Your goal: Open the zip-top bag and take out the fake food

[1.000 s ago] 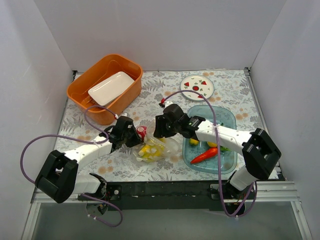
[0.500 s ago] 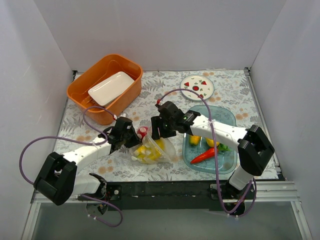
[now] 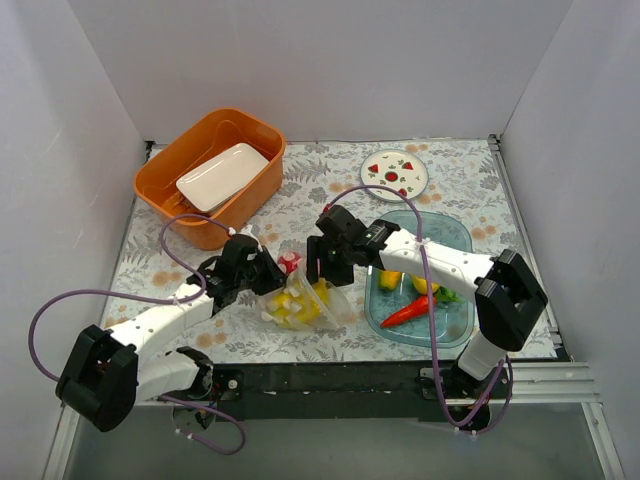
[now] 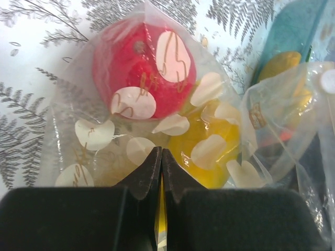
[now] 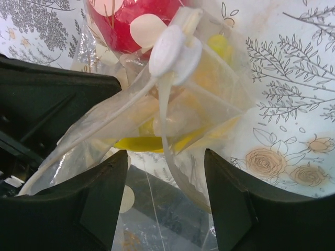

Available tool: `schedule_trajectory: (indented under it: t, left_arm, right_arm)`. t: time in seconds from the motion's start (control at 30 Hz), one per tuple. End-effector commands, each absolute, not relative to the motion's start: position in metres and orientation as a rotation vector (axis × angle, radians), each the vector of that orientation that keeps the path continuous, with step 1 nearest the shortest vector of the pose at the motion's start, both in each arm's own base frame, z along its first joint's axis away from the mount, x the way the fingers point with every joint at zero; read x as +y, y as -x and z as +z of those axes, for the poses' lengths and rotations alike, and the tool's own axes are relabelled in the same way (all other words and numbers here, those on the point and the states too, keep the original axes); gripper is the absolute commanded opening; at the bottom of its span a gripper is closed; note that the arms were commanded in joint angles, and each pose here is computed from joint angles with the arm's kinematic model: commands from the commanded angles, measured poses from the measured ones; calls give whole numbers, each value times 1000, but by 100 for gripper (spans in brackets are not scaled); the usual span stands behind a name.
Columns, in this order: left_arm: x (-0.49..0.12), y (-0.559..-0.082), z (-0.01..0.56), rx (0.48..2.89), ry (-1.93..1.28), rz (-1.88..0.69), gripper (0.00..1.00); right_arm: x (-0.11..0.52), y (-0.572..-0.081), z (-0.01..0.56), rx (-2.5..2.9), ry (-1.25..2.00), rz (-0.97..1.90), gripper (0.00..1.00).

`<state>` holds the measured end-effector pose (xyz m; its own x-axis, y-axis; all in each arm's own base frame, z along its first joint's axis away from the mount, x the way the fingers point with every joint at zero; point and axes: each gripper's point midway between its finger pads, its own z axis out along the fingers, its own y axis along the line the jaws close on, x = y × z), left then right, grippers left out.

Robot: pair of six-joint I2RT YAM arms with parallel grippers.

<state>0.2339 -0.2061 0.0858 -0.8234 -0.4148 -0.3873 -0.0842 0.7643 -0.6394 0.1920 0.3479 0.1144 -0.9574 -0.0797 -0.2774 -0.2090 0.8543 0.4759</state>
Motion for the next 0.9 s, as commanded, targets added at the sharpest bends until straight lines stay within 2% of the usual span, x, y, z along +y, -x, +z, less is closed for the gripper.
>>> schedule_trajectory:
  t: [0.0,0.27,0.47,0.63,0.87]
  left_arm:
    - [-221,-216,89,2457,296,-971,0]
    - [-244,-195,95,2467,242,-1069,0]
    - [-246,-194,92,2453,299,-1031,0]
    - [-229,-210,86,2430,414,-875,0]
    - [-230,-212,80,2433,448,-876,0]
  right_arm:
    - [358,-193,124,2791,45,820,68]
    - [361,-214,127,2755,-19,798,68]
    - [355,-240,133,2750,122,605,66]
    - [335,-231,147,2722,182,568,66]
    - [320,-215,138,2773,234,533,60]
